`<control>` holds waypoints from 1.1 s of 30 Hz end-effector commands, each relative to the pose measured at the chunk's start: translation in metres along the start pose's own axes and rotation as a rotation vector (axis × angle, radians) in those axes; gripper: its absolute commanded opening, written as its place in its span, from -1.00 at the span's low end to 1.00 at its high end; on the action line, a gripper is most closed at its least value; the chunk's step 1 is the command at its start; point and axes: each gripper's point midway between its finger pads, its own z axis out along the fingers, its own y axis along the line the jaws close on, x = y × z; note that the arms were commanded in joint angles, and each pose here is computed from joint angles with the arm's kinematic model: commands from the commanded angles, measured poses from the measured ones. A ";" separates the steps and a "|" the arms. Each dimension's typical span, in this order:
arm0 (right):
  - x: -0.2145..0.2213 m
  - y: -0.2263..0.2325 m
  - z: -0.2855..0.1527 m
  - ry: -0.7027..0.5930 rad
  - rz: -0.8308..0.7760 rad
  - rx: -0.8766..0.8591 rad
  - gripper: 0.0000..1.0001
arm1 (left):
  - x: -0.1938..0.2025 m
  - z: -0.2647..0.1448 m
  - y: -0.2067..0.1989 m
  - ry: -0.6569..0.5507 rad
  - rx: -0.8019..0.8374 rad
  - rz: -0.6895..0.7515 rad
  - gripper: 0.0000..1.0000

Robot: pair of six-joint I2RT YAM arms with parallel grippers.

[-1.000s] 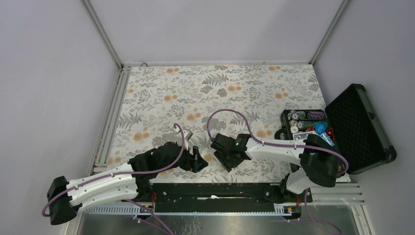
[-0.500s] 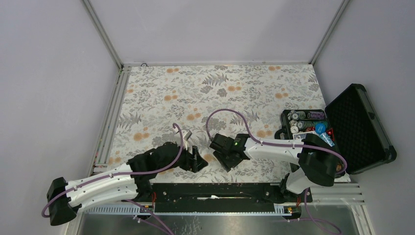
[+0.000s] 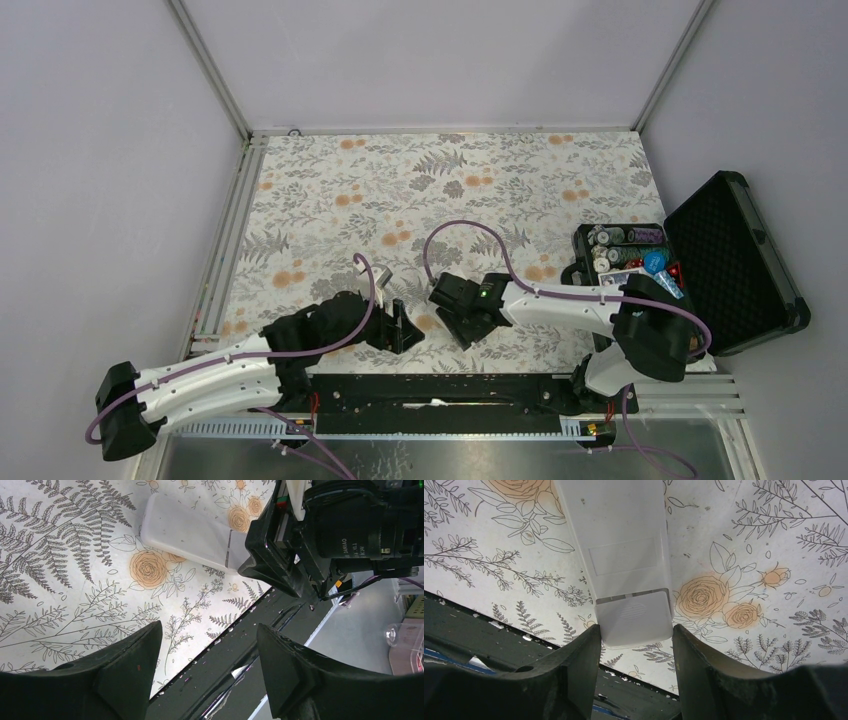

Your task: Load the batteries into the remote control

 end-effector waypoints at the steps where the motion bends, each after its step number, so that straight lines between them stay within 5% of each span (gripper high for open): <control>1: -0.010 -0.001 -0.010 -0.066 0.032 0.000 -0.68 | -0.012 0.000 -0.008 -0.050 0.028 0.003 0.47; 33: -0.005 -0.007 -0.001 -0.023 0.029 0.056 -0.70 | -0.013 0.001 -0.010 -0.045 0.033 0.007 0.47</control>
